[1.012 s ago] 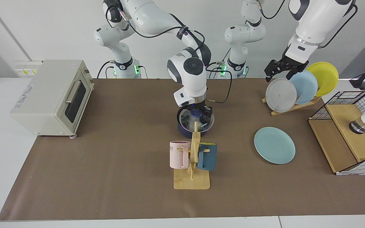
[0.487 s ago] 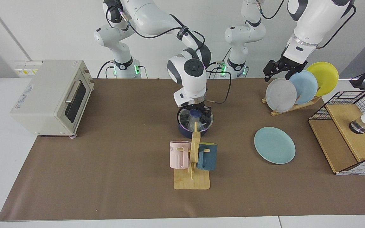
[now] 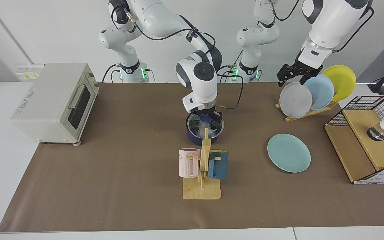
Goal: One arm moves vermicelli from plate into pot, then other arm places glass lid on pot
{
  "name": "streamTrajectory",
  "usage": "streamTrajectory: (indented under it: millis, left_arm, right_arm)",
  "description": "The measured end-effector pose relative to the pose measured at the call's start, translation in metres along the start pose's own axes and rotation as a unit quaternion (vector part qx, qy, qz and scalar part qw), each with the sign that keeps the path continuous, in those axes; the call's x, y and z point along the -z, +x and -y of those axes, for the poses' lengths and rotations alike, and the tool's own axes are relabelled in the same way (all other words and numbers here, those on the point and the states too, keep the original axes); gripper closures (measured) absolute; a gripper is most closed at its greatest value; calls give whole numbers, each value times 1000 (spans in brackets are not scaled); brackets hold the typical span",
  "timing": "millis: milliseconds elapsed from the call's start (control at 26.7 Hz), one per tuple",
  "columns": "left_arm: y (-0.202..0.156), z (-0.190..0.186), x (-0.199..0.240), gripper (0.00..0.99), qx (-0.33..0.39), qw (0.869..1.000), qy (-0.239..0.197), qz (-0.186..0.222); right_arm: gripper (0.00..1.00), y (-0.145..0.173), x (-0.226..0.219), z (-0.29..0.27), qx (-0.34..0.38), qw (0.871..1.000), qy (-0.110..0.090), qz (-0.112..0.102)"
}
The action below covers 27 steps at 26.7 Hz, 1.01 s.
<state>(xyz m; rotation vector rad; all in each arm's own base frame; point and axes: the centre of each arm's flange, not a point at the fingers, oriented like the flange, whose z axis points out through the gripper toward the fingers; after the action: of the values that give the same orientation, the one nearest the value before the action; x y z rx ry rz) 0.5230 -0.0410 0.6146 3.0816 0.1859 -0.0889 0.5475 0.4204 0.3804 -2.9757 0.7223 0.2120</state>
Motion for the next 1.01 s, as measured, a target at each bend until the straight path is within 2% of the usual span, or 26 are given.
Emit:
streamTrajectory:
  millis: [975, 1012]
  left_arm:
    - [-3, -16, -2, 4, -24, 1000, 0, -1]
    - [-3, -18, -2, 4, -25, 1000, 0, -1]
  right_arm:
    - [573, -4, -4, -4, 3, 1000, -8, 0]
    - [520, -4, -5, -5, 3, 1000, -9, 0]
